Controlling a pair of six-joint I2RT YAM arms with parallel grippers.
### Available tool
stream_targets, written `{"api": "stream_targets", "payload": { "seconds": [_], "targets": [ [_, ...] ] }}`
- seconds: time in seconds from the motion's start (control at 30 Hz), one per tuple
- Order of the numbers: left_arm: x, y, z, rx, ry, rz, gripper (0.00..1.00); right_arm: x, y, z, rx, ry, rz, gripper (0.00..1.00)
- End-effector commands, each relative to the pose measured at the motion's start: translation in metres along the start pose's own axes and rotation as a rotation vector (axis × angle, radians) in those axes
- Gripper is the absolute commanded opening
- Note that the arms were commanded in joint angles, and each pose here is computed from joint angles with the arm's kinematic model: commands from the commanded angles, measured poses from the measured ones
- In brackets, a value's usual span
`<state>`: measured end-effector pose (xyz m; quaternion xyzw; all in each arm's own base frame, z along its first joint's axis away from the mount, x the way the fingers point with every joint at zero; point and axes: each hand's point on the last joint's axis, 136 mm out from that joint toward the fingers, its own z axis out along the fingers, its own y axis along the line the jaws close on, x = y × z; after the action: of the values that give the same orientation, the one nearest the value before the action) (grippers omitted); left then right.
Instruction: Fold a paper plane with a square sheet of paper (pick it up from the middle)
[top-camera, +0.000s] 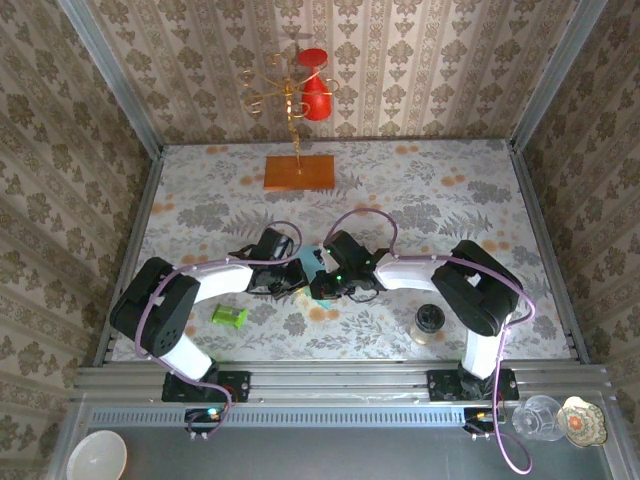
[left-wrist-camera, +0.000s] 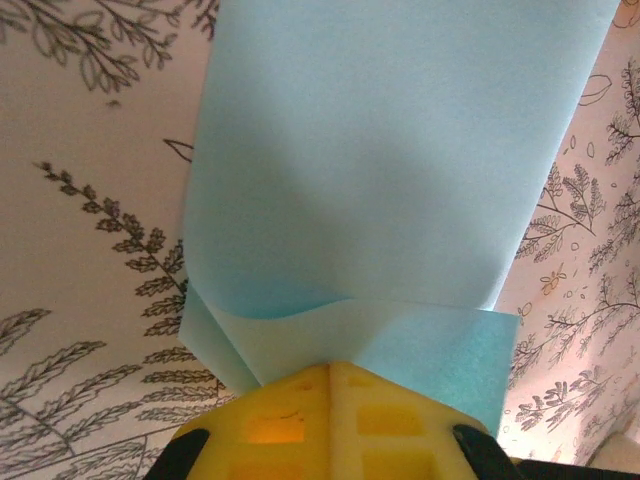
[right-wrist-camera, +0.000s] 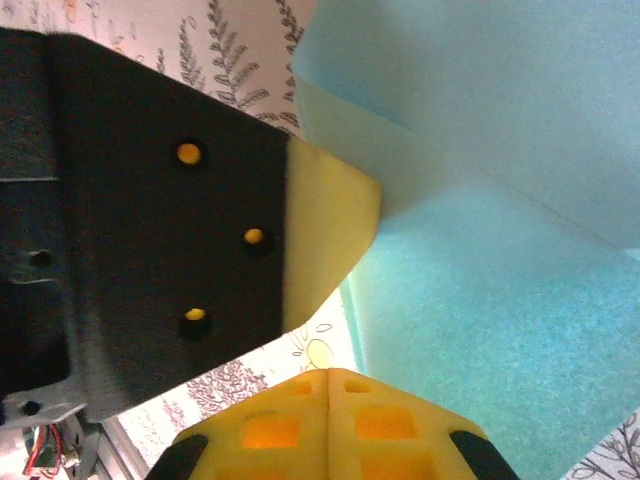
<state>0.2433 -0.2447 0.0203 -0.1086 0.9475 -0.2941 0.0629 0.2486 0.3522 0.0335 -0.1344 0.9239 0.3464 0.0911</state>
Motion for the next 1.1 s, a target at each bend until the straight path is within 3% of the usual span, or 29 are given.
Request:
{"api": "stream_targets", "payload": {
  "seconds": [0.0,0.4,0.67,1.07],
  "targets": [
    [0.003,0.010,-0.006,-0.029,0.003,-0.031,0.02,0.004,-0.003,0.006,0.019,0.030,-0.020,0.02],
    [0.005,0.020,-0.001,-0.062,0.017,-0.043,0.02,0.010,-0.017,0.013,0.073,0.068,-0.016,0.02],
    [0.009,0.042,0.004,-0.153,0.035,-0.061,0.02,0.023,-0.024,0.009,0.094,0.114,-0.040,0.02],
    [0.013,0.052,0.005,-0.147,0.034,-0.092,0.01,0.085,-0.050,-0.012,0.094,0.190,-0.043,0.02]
  ]
}}
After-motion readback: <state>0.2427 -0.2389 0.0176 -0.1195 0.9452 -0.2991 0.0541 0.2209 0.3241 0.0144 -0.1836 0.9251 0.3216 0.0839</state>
